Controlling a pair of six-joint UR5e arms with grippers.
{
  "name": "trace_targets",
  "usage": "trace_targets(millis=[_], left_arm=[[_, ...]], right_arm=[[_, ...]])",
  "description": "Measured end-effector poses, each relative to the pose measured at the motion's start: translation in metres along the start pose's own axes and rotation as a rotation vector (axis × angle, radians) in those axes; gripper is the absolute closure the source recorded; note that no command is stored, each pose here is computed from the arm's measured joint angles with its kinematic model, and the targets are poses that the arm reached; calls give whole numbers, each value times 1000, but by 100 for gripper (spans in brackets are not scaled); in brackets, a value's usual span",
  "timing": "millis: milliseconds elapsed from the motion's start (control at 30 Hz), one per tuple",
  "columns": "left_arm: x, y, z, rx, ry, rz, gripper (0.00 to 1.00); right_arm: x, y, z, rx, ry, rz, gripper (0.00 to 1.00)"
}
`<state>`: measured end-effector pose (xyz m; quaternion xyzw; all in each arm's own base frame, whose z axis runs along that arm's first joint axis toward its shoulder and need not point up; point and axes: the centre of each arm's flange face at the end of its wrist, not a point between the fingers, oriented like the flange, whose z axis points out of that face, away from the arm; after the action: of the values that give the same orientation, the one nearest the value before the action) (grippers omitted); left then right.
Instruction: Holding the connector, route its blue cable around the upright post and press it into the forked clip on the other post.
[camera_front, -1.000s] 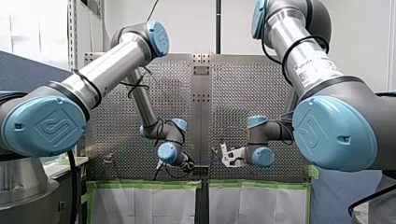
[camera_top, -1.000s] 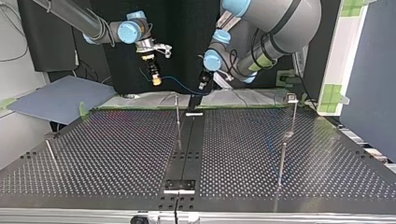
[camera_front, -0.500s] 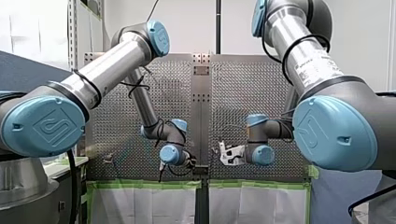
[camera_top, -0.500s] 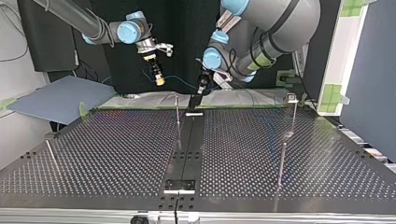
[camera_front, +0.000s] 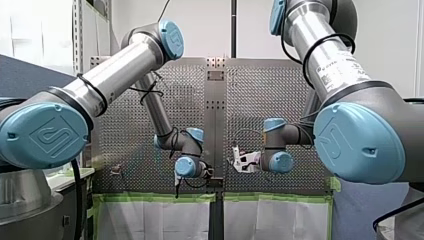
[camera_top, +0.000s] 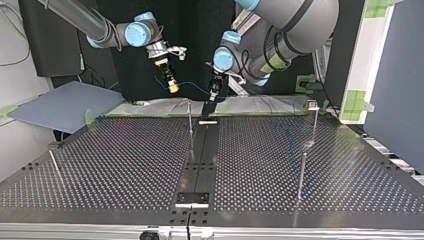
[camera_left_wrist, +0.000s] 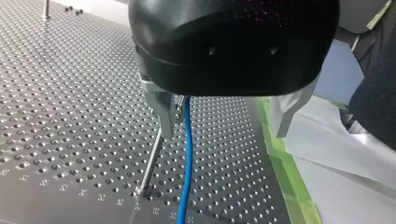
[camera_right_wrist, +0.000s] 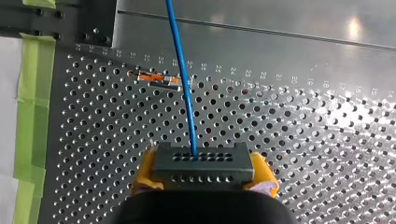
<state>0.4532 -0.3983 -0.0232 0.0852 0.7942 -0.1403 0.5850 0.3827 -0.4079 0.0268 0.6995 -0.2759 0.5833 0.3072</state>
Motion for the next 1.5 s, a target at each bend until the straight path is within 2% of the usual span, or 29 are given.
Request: trace_targets(millis=[400, 700, 767, 800, 933, 967, 1100, 1167, 1233, 1500], left_arm=[[-5, -15, 2, 35, -74, -100, 0], [-11, -13, 7, -4, -144, -194, 0], [-12, -13, 7, -9, -148, -209, 37], [-12, -13, 7, -10, -149, -219, 49], [-12, -12, 7, -10, -152, -255, 49], [-12, -12, 7, -10, -152, -263, 81], [-12, -12, 6, -14, -151, -285, 84], [-11, -12, 6, -24, -148, -280, 97], [-10, -11, 5, -37, -147, -268, 100], [-11, -7, 4, -83, -156, -253, 100]], right_arm=[[0, -4, 0, 10, 0, 7, 100], [0, -5, 0, 10, 0, 7, 100], [0, -5, 0, 9, 0, 7, 100], [0, -5, 0, 9, 0, 7, 100], [0, -5, 0, 9, 0, 7, 100], [0, -5, 0, 9, 0, 8, 100], [0, -5, 0, 9, 0, 8, 100], [0, -5, 0, 10, 0, 8, 100], [0, -5, 0, 10, -1, 8, 100], [0, -5, -1, 8, -2, 13, 100]])
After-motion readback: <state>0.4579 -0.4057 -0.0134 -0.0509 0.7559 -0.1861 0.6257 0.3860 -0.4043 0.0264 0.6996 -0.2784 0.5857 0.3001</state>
